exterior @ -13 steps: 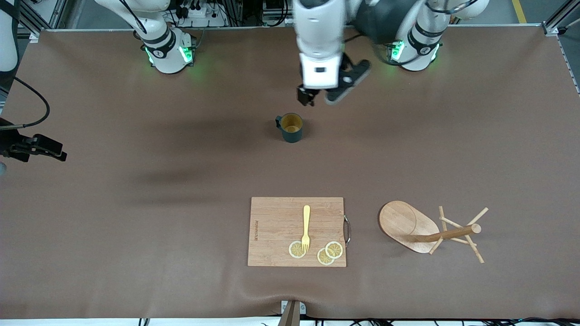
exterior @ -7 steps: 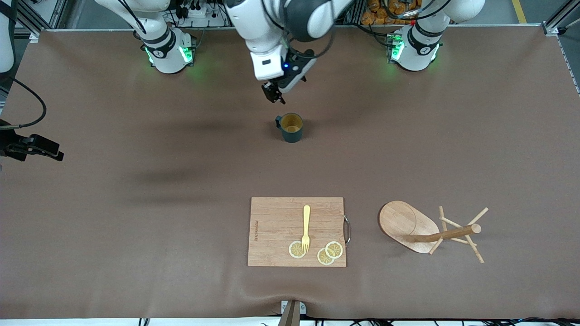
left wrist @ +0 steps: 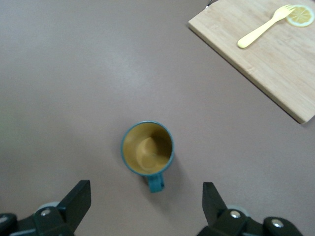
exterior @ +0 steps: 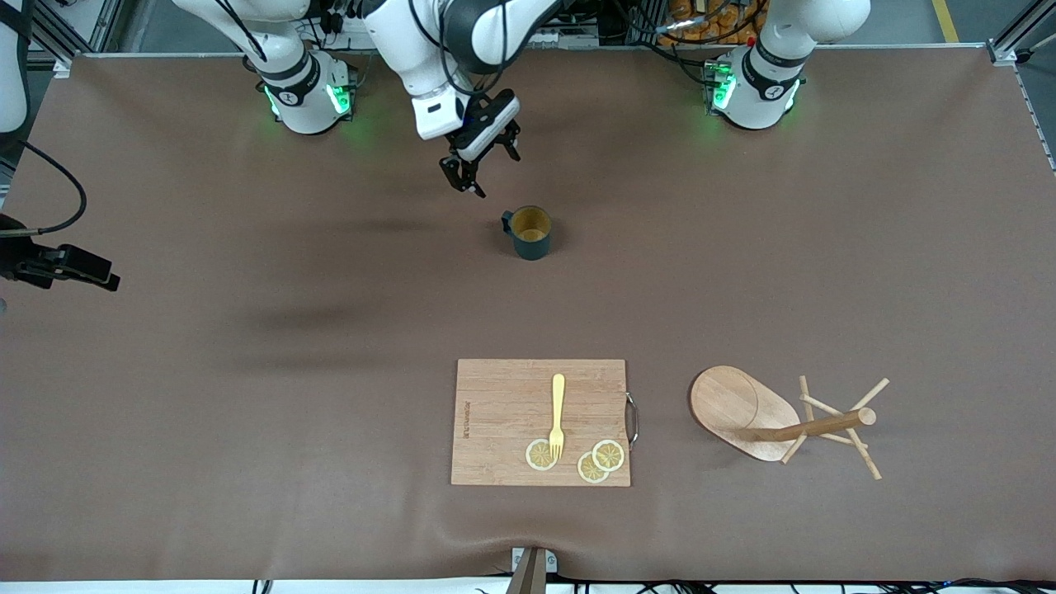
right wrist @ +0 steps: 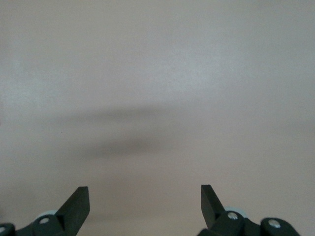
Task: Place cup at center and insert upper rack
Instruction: 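Lower the open left gripper toward the mug handle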
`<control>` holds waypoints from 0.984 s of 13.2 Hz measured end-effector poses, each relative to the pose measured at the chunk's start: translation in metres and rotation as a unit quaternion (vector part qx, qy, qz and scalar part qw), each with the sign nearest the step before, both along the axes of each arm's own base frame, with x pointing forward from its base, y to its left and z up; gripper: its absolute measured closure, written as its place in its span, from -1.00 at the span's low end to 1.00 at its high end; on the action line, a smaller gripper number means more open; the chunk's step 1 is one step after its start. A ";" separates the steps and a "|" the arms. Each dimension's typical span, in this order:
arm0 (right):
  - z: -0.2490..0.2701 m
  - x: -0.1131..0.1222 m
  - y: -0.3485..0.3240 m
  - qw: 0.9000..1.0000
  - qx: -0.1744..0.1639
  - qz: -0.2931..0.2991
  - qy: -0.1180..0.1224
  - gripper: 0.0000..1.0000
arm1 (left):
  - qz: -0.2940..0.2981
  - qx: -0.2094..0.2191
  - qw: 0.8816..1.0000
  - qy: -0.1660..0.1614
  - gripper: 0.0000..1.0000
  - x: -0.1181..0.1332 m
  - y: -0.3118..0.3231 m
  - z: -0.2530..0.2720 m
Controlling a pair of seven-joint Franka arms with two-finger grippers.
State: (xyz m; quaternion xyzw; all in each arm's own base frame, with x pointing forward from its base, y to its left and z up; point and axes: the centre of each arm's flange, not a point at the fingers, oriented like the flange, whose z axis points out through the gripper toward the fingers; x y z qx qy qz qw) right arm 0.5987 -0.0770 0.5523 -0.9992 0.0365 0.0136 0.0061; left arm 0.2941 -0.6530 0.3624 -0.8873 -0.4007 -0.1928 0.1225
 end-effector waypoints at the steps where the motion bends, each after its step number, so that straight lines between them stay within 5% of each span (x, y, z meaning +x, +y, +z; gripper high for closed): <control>1: -0.001 -0.001 0.001 1.000 0.001 -0.004 0.006 -1.00 | 0.003 0.004 1.000 -0.015 -1.00 0.001 -0.005 -0.009; 8: -0.004 -0.004 0.012 1.000 0.004 0.003 0.025 -1.00 | 0.026 0.020 0.996 -0.078 -1.00 -0.018 -0.032 -0.107; 13: -0.004 -0.004 0.022 0.999 0.005 0.011 0.029 -1.00 | 0.022 0.034 0.995 -0.093 -1.00 -0.026 -0.035 -0.143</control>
